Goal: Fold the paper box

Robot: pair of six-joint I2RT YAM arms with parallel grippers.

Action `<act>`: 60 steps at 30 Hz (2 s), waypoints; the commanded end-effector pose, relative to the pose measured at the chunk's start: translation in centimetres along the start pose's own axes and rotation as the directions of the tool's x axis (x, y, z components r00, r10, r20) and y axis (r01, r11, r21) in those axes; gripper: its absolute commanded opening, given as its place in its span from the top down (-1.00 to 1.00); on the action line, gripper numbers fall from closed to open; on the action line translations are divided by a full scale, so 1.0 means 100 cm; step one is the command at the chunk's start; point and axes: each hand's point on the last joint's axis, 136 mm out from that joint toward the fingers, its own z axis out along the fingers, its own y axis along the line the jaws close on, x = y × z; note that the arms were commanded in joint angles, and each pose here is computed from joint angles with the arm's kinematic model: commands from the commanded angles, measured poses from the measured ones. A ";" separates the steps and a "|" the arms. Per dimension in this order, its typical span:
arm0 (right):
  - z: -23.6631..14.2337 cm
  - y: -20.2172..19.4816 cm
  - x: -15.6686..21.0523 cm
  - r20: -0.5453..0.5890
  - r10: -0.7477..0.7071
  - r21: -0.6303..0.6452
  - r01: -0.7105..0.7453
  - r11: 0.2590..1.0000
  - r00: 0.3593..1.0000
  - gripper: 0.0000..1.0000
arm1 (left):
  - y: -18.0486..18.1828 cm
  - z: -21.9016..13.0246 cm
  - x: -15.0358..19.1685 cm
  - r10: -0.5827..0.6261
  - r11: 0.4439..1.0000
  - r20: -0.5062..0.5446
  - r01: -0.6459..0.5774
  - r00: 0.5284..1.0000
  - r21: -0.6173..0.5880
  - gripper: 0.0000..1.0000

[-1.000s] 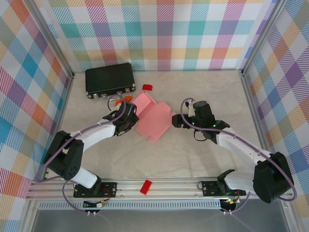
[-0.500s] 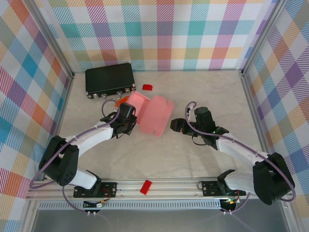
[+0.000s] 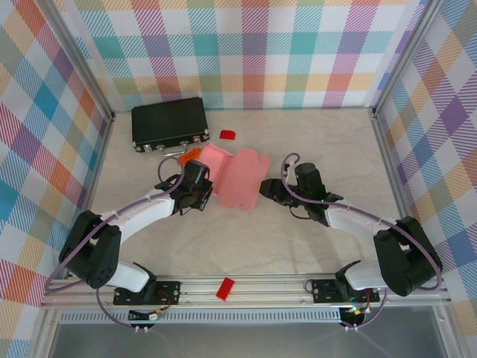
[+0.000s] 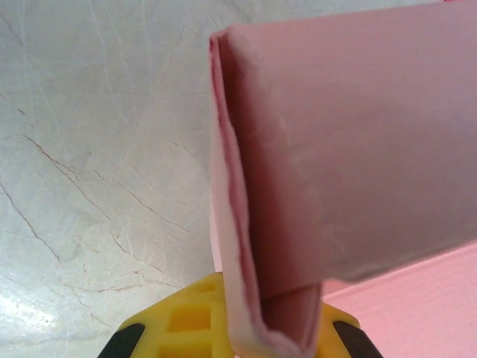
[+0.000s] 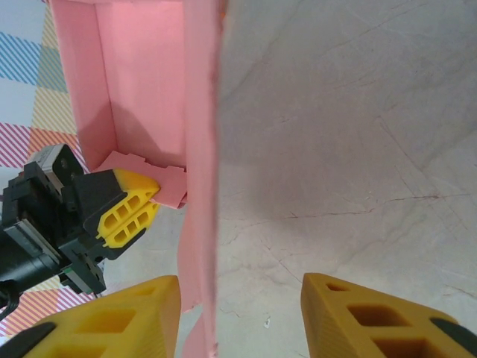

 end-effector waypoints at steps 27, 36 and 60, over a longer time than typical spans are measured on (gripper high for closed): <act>-0.005 0.016 -0.003 -0.065 -0.048 0.142 0.056 0.988 0.997 0.90 | 0.026 0.006 0.034 -0.118 0.990 -0.108 0.109 0.987 -0.087 1.00; -0.015 0.019 -0.004 -0.109 -0.014 0.230 0.038 0.972 0.994 0.93 | 0.028 0.009 0.044 -0.166 0.983 -0.144 0.153 0.975 -0.102 0.53; -0.029 0.006 -0.020 -0.191 -0.057 0.446 0.138 0.884 0.980 0.96 | -0.005 -0.029 -0.003 0.370 0.928 0.086 -0.364 0.925 -0.075 -1.00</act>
